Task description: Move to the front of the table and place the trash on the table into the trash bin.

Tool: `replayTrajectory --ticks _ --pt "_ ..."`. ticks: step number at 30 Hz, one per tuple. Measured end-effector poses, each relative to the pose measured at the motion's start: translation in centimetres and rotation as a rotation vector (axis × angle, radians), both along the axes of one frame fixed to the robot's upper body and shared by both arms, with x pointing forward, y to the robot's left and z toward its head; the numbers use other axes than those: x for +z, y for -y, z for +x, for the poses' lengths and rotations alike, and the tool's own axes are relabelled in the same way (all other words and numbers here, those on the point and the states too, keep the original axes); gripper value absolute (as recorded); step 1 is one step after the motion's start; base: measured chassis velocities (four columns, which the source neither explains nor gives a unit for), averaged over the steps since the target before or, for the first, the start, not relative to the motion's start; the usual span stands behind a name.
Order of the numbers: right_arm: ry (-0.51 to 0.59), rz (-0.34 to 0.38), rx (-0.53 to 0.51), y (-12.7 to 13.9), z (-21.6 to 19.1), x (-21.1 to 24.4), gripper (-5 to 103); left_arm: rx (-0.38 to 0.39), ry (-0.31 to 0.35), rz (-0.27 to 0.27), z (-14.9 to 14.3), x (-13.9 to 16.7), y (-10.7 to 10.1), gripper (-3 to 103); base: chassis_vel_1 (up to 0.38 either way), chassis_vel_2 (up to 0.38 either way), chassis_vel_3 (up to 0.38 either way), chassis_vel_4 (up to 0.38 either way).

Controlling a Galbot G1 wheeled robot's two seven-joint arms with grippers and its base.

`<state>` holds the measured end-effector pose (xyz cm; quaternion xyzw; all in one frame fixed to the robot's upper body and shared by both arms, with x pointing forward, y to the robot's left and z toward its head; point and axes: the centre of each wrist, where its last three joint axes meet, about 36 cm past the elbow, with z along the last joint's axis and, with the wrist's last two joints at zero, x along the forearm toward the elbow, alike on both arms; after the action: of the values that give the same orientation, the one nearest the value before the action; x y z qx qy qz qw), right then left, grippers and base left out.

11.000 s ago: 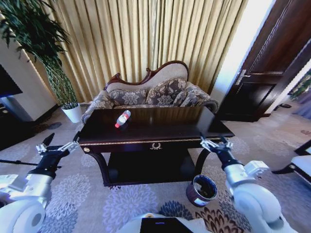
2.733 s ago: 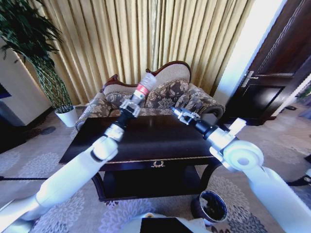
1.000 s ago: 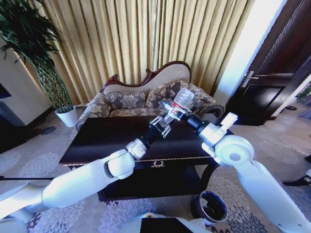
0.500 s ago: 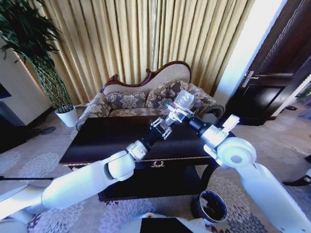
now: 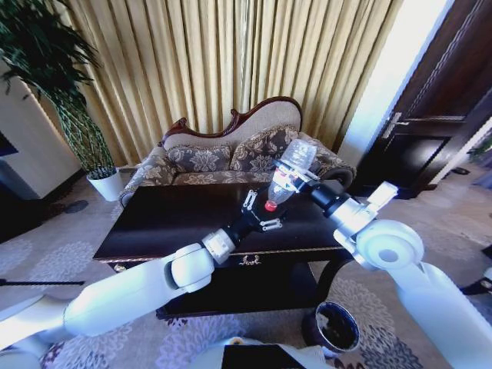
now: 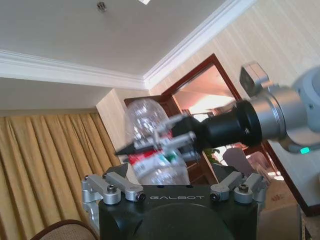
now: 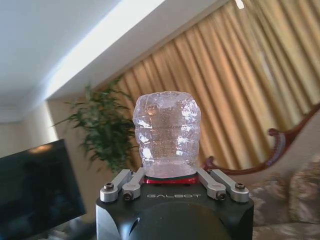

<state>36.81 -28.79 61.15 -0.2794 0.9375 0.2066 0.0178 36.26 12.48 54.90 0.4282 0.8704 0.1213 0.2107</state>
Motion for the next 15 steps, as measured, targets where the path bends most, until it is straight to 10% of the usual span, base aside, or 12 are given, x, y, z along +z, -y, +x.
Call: replayTrajectory --ticks 9,15 --pt "0.019 -0.211 -0.228 1.8 0.0 -2.3 26 0.24 0.001 0.009 0.2 1.2 -6.6 100 0.0 0.0 0.0 0.0" --pt "0.02 -0.362 -0.379 3.0 -1.7 -3.2 26 0.593 -0.078 -0.041 1.0 0.9 -12.1 100 0.0 0.0 0.0 0.0"
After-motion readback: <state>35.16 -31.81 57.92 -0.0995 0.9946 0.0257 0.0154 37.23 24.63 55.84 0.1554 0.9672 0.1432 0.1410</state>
